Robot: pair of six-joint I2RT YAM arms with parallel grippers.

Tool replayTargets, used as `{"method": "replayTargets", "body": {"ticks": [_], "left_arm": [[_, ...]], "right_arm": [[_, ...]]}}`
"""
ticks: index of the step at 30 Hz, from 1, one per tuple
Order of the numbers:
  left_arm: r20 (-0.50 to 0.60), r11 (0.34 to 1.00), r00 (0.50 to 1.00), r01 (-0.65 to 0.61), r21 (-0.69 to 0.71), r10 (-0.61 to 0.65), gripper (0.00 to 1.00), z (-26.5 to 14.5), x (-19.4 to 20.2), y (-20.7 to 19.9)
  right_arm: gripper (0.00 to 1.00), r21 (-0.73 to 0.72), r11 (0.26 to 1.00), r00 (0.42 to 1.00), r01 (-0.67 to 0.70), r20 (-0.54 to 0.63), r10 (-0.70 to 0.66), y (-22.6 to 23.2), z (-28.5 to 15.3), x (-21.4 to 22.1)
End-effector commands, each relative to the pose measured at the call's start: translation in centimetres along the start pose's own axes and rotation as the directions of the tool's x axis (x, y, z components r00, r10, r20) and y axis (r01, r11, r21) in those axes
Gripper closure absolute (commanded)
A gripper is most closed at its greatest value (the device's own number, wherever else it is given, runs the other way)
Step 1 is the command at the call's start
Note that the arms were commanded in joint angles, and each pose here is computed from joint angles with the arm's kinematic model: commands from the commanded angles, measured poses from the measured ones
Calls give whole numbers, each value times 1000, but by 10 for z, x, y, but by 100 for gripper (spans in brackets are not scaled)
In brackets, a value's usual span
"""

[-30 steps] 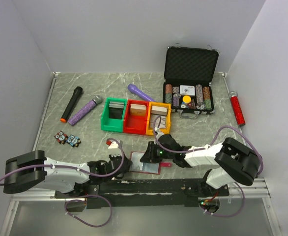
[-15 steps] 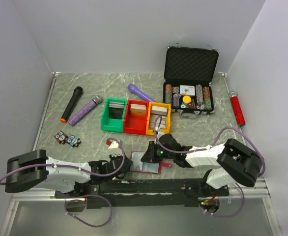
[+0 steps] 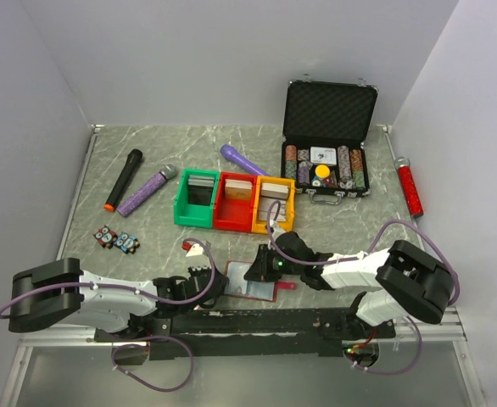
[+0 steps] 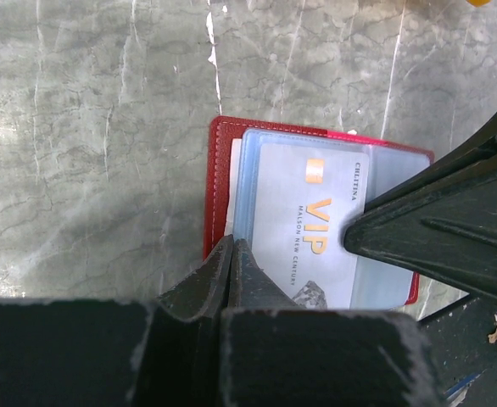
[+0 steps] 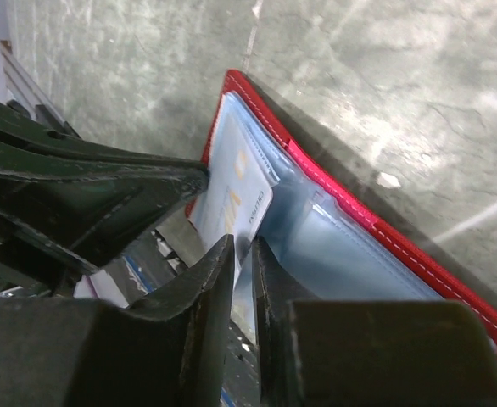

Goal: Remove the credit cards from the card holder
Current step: Remove the credit card from the card holder.

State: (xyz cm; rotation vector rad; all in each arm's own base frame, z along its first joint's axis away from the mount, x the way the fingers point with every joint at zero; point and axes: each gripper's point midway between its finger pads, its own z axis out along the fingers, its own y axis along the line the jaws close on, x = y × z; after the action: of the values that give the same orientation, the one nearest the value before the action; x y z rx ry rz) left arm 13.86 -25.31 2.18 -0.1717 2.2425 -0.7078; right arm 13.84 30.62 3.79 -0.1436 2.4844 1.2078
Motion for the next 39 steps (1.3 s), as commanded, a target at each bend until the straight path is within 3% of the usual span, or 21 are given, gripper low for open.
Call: {"method": "replayTargets", "body": {"ticks": [1, 7, 19, 39], "left_arm": [[-39, 992, 997, -67, -109, 63, 99, -1, 11, 35], [-40, 991, 997, -71, -112, 67, 99, -1, 11, 35], [-37, 991, 998, -61, -118, 57, 99, -2, 11, 37], [-31, 989, 998, -51, -140, 47, 99, -2, 9, 44]], "right_arm": [[78, -44, 999, 999, 7, 38, -5, 10, -5, -9], [79, -41, 999, 999, 1, 41, 0, 8, -6, -9], [92, -42, 999, 999, -4, 51, 6, 7, -10, -9], [83, -40, 999, 998, -10, 65, 13, 2, -19, -9]]}}
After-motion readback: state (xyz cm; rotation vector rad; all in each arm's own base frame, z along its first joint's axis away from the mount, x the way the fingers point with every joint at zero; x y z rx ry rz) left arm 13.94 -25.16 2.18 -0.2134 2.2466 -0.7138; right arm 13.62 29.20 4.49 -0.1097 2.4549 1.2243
